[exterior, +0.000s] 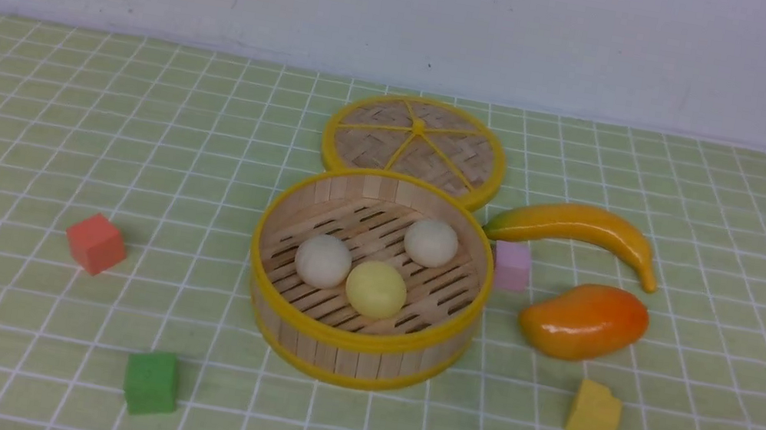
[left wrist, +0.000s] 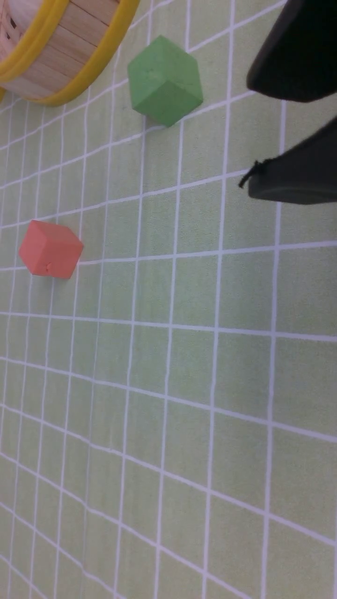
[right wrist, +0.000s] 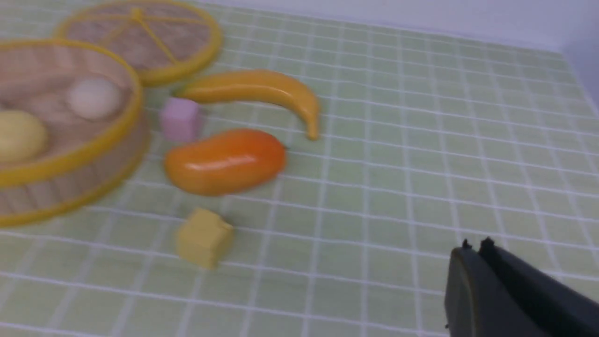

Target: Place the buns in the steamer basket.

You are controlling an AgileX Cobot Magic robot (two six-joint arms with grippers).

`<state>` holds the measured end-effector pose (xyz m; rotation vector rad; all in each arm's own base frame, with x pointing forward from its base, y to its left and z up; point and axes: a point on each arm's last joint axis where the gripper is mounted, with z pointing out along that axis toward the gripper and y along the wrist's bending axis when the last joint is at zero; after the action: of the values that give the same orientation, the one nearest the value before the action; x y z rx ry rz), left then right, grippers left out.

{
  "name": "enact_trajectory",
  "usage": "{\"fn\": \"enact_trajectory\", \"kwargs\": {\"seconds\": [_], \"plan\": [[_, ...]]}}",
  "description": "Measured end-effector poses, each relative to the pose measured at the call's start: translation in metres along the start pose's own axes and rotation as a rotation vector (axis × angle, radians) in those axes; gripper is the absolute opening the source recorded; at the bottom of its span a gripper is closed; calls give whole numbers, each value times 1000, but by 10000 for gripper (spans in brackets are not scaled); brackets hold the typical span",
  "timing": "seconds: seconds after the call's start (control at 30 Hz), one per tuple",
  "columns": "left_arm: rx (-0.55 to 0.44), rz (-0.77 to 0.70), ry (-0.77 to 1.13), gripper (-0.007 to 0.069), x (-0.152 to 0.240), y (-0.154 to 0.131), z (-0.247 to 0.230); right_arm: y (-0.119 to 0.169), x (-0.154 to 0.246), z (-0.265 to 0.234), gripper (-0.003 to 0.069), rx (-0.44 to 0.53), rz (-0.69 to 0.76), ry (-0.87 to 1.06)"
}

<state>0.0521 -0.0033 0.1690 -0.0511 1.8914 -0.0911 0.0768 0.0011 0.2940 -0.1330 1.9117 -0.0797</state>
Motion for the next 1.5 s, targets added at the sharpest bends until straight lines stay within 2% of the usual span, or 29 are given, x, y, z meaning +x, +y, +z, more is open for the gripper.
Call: {"fn": "enact_trajectory", "kwargs": {"seconds": [0.27,0.4,0.57,0.8,1.5], "plan": [[0,0,0,237,0,0,0,10,88,17,18,43,11,-135],[0,0,0,237,0,0,0,14,111,19,22,33,58,-153],[0,0,0,237,0,0,0,16,121,19,26,20,91,-64],[0,0,0,237,0,0,0,19,121,18,35,-16,166,-41],[0,0,0,237,0,0,0,20,121,18,57,-18,172,-40]]}}
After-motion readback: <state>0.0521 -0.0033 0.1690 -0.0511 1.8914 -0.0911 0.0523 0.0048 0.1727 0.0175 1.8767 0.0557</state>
